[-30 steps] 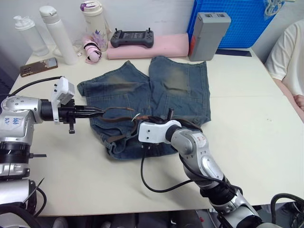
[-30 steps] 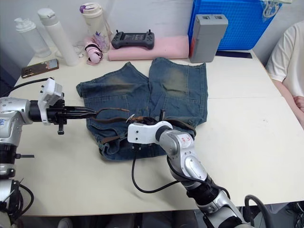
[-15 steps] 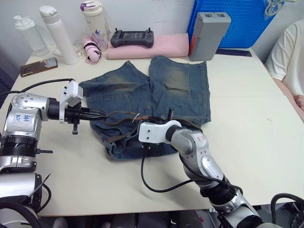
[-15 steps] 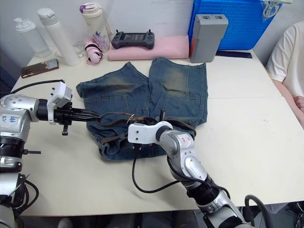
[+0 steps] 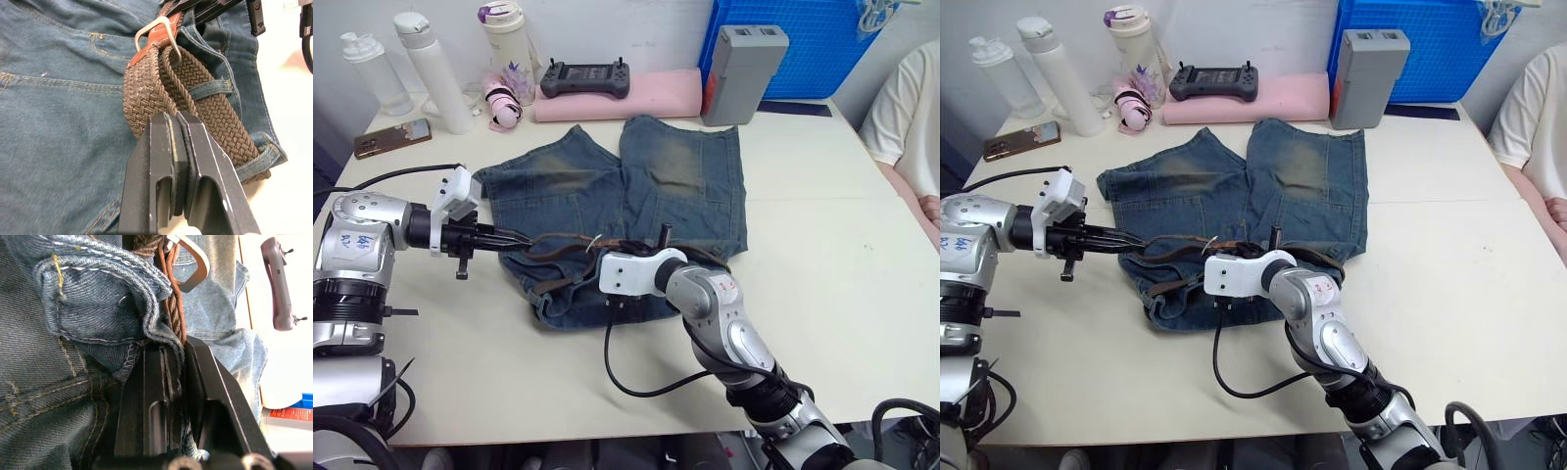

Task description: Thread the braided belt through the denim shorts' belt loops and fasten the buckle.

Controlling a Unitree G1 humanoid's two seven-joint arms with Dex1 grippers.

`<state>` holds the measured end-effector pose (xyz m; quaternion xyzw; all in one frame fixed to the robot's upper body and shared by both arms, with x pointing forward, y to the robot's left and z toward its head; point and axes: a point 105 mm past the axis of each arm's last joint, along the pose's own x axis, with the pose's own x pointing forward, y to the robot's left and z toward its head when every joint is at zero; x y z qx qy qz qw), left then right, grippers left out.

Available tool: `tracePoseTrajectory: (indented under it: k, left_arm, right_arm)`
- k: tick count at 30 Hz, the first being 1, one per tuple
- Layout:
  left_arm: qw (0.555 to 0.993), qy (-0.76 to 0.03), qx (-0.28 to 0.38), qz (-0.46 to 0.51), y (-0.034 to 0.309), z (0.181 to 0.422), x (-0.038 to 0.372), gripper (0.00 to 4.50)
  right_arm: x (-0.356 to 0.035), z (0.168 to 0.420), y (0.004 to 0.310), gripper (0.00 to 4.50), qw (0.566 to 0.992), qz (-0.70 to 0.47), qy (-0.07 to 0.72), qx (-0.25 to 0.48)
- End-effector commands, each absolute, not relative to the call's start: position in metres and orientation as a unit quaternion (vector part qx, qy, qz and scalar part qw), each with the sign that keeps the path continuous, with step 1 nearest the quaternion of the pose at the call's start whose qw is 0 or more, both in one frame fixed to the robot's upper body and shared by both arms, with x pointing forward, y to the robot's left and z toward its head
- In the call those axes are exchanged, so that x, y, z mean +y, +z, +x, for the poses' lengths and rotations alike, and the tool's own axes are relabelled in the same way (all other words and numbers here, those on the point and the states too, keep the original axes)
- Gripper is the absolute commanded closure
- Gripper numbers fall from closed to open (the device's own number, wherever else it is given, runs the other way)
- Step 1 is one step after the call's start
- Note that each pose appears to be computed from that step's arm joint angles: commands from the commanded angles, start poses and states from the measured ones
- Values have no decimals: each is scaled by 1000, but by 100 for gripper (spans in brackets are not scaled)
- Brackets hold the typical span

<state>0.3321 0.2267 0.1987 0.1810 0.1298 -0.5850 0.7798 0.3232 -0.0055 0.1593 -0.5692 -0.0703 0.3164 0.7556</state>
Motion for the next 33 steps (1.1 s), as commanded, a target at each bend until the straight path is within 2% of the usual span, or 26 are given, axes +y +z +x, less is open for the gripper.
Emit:
tracePoseTrajectory:
  k: [1,13,25,33]
  left_arm:
    - [772,-594,115,193,210,326,228,450]
    - [744,-636,124,159,204,330,211,450]
    - [711,-653,188,180,179,327,212,450]
    - [710,-650,184,199,185,329,216,450]
  right_arm:
    - [0,318,169,442,754,-567,317,-96]
    - [-1,317,169,442,750,-571,320,-98]
    - [-2,318,169,442,748,-575,315,-99]
    - [-2,318,170,442,748,-576,315,-99]
